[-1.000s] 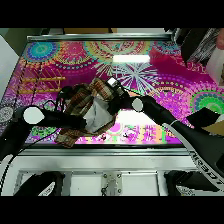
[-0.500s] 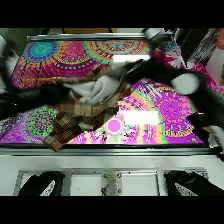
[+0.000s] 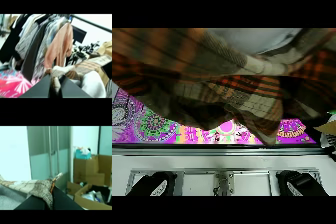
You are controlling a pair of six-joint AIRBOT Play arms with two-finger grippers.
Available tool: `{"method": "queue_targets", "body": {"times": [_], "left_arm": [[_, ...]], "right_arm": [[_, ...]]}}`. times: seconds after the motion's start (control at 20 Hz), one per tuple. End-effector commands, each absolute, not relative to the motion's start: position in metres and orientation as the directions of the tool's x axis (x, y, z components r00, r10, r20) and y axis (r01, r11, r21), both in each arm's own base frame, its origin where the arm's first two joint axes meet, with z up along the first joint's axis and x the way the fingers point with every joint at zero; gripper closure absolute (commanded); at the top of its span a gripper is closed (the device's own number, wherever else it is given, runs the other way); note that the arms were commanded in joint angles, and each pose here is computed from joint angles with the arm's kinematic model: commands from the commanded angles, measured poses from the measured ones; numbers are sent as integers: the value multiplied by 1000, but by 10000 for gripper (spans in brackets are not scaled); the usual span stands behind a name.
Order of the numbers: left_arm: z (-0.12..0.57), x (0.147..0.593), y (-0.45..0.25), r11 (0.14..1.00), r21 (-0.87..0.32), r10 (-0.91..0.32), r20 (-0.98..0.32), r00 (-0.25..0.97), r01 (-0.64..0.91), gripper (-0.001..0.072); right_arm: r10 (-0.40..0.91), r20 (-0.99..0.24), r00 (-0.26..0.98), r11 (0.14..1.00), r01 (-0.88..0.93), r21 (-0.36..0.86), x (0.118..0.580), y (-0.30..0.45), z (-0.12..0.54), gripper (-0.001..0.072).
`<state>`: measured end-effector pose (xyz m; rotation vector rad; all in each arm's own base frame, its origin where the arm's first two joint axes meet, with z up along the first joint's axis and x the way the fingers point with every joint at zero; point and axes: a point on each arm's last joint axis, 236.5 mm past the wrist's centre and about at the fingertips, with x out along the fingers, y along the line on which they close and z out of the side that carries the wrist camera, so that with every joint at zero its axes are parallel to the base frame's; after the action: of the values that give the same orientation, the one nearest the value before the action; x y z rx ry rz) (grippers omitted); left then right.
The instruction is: Fold the clothes and pants, and hang the long-sleeved shirts on hangers.
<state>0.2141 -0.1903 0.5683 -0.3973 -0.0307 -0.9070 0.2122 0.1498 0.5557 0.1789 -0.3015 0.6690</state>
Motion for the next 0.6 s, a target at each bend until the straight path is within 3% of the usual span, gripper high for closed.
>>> {"method": "queue_targets", "body": {"times": [0.0,0.15,0.3,0.4,0.55], "left_arm": [[582,215,-198,496,-330,-783,228,578,803,683],[517,259,-199,544,-441,-770,75,633,714,684],[409,293,-201,627,-519,-753,-212,623,582,684],[330,291,-208,642,-575,-764,-421,489,507,684],[223,262,-206,668,-627,-726,-666,170,400,684]], "right_arm": [[559,367,743,758,-638,136,190,137,567,682],[473,149,868,837,-496,232,241,124,515,682],[343,-300,890,934,-288,213,298,109,401,682],[295,-600,744,956,-232,182,311,110,318,682],[232,-882,411,958,-255,133,299,116,223,681]]}}
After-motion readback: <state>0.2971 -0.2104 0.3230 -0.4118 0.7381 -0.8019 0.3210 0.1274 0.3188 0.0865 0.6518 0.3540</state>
